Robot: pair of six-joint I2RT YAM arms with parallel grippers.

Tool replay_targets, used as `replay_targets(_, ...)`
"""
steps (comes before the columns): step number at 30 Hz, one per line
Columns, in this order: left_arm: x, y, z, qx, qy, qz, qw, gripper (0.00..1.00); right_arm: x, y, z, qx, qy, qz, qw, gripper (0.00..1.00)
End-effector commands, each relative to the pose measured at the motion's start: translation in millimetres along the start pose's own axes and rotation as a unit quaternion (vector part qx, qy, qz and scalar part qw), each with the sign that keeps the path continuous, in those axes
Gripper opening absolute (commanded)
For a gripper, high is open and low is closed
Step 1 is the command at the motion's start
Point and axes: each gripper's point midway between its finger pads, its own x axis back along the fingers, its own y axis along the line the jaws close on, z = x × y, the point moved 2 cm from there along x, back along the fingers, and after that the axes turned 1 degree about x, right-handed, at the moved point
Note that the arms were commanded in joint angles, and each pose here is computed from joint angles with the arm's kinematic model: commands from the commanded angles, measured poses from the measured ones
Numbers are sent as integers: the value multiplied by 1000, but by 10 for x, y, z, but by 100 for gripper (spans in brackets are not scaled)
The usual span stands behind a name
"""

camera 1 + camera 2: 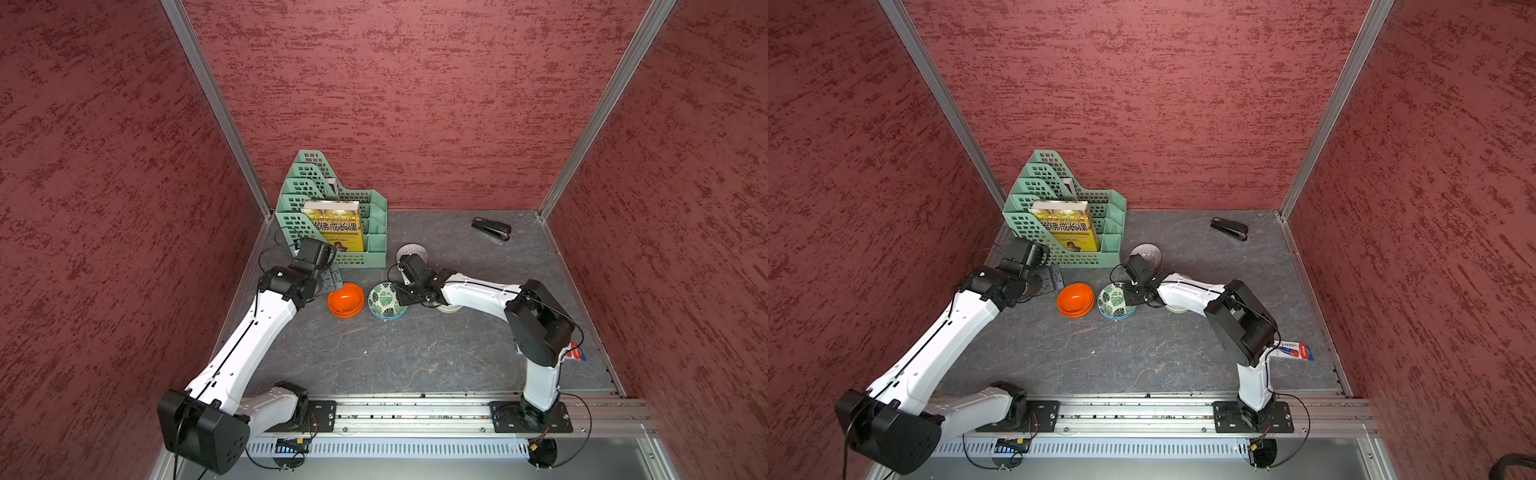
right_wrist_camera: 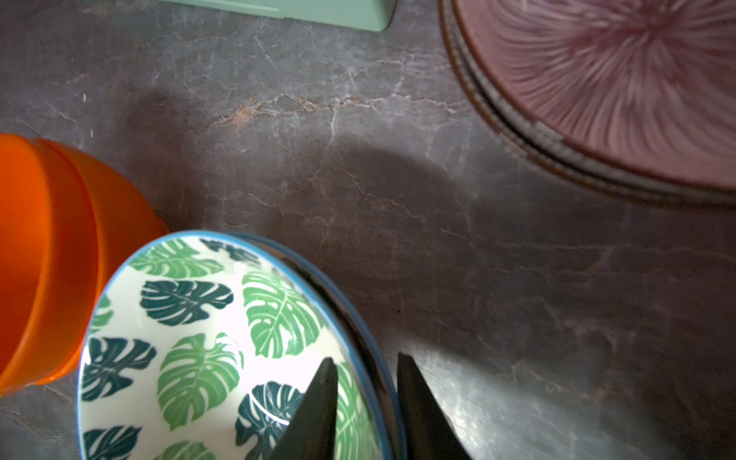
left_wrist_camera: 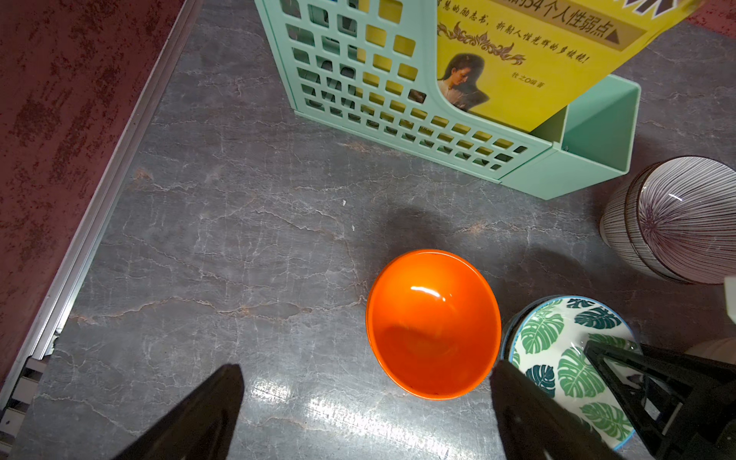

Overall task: Stack the bowls
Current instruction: Move the bowl to the center of the board.

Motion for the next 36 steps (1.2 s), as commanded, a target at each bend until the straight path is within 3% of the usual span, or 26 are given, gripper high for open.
replay_targets(1,37,41,-11,3,-7,-2,1000,100,87,76,-165,9,-26,-8,1000,36)
replay_targets(5,46,30,-25,4,-8,1,1000,100,216,33,-205,10,-39,1,999,45)
replay_targets(11,55,-61,-65,-8,-9,10,1000,100,876,-208,-406,-6,-106,27,994,55)
replay_targets(20,-12,-499,-88,-58,-7,21,998,100,1594,-1291,-157,-103,-128,124,979,60)
replay_targets(25,-31,-577,-96,-59,-6,32,998,100,1573,-1606,24,-129,-109,149,974,61)
replay_targets(36,-9,-522,-87,-59,-8,25,998,100,1086,-1651,32,-133,-71,130,980,60)
